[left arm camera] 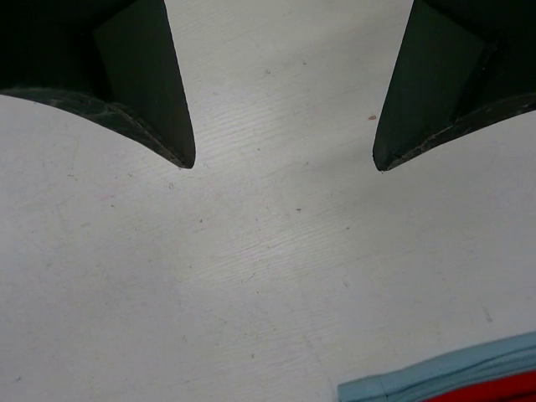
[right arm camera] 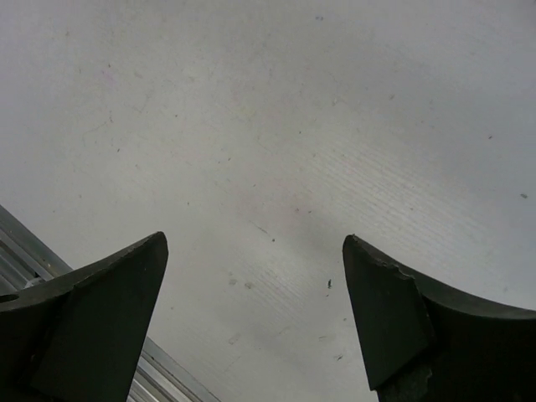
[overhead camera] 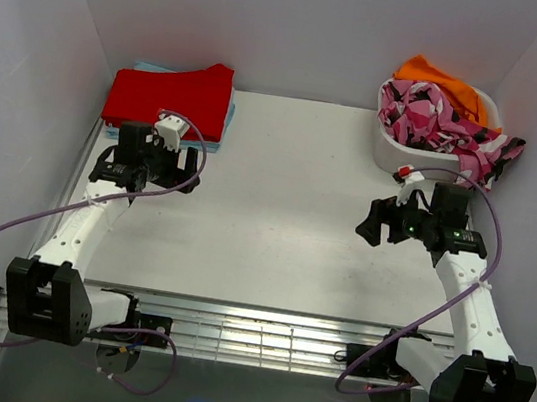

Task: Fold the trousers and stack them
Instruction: Grab the trousers from the pile

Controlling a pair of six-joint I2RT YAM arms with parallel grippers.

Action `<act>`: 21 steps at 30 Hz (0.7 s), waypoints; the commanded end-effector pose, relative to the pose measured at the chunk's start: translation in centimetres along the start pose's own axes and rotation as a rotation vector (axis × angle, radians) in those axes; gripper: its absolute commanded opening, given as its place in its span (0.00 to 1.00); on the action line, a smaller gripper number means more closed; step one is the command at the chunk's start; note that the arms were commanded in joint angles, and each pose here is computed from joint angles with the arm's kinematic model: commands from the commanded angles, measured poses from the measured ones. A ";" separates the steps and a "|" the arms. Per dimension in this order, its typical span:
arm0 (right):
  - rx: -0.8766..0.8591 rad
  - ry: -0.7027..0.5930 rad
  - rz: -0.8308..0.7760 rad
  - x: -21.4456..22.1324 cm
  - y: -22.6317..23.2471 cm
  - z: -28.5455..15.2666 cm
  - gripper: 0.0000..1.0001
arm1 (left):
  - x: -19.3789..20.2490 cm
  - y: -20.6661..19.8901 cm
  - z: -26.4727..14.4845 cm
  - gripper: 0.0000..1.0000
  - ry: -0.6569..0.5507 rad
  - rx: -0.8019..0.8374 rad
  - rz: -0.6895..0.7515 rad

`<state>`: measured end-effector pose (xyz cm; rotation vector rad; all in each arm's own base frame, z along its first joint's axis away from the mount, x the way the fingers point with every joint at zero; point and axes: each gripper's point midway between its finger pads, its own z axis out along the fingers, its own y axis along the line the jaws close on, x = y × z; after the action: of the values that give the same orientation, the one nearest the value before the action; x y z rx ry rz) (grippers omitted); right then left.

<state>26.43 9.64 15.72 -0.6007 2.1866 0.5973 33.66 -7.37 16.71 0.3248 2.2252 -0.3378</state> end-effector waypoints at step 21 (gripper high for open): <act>0.490 -0.277 -0.097 -28.6 -23.7 0.1 0.90 | -8.7 -3.4 -4.9 0.98 -0.283 0.111 -0.032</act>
<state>55.25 -1.12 34.93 -0.4046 1.8685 0.0787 35.02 -9.25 25.75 0.2823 1.9819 -0.4510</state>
